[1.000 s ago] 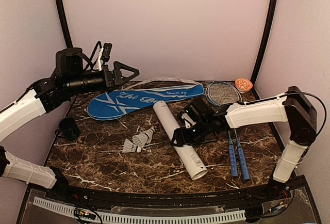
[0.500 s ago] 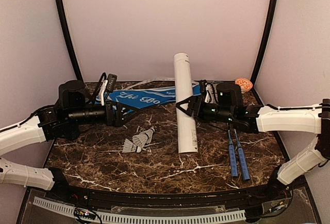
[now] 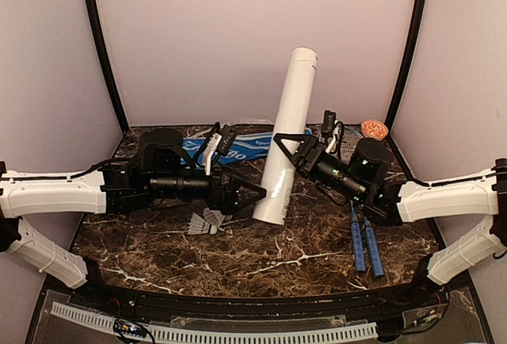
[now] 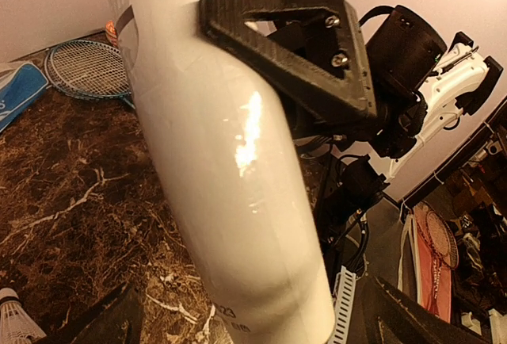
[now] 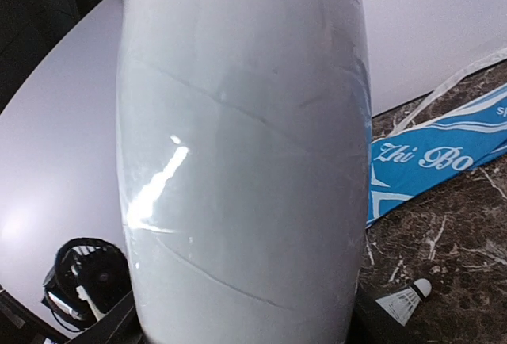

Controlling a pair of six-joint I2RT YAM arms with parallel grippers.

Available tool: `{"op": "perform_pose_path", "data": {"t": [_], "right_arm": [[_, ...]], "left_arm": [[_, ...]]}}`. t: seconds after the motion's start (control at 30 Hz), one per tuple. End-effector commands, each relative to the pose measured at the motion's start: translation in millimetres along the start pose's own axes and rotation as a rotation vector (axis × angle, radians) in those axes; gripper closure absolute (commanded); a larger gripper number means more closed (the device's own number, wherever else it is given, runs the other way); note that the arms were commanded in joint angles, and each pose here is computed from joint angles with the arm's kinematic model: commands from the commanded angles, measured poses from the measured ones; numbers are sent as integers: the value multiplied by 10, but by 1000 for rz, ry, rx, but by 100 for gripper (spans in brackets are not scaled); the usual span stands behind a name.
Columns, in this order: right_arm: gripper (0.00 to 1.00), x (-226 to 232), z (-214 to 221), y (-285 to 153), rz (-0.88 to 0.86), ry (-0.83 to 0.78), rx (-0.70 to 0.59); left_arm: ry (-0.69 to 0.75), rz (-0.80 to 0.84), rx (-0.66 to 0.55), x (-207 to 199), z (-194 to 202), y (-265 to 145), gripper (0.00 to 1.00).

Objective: Pack up the badminton gear

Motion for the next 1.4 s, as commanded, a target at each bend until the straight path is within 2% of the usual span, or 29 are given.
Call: {"op": "perform_pose_path", "data": {"t": [0.0, 0.17, 0.4, 0.57, 0.63, 0.7, 0.77, 0.87, 0.9, 1.13, 1.27, 1.37], "right_arm": [[29, 265, -17, -55, -203, 11, -76], [30, 322, 63, -105, -255, 5, -77], [33, 261, 192, -93, -304, -7, -41], [33, 250, 203, -128, -321, -28, -46], [31, 248, 200, -152, -315, -46, -48], [23, 240, 203, -170, -294, -79, -43], [19, 221, 204, -181, -251, -135, -33], [3, 140, 200, -224, -132, -247, -25], [1, 80, 212, -248, -68, -294, -7], [0, -156, 88, -700, 304, -627, -9], [0, -189, 43, -993, 400, -854, 56], [0, -145, -21, -1117, 466, -950, 76]], "left_arm": [[26, 77, -49, -88, -178, 124, 1], [-3, 121, -35, -114, -115, 230, 4], [-27, 239, -18, -186, -24, 342, 13], [-29, 223, -37, -186, -22, 293, 25], [-25, 211, -38, -186, -22, 263, 31], [-26, 202, -35, -187, -14, 232, 36], [-26, 194, -30, -188, 0, 204, 40], [-30, 184, -14, -185, 26, 169, 45], [-26, 186, -7, -191, 34, 155, 48], [-40, 166, 48, -166, 70, 33, 49], [-107, 191, 104, -69, 120, -21, 49], [-132, 202, 124, -22, 153, -62, 49]]}}
Point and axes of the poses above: each gripper's point midway between its finger pads, its own y axis out along the fingers, its own x axis along the line the jaws close on, z = x × y, the point moved 10 cm from there along -y, back along the fingers, and after that the axes turned 13 degrees about y, right-handed, at the moved point
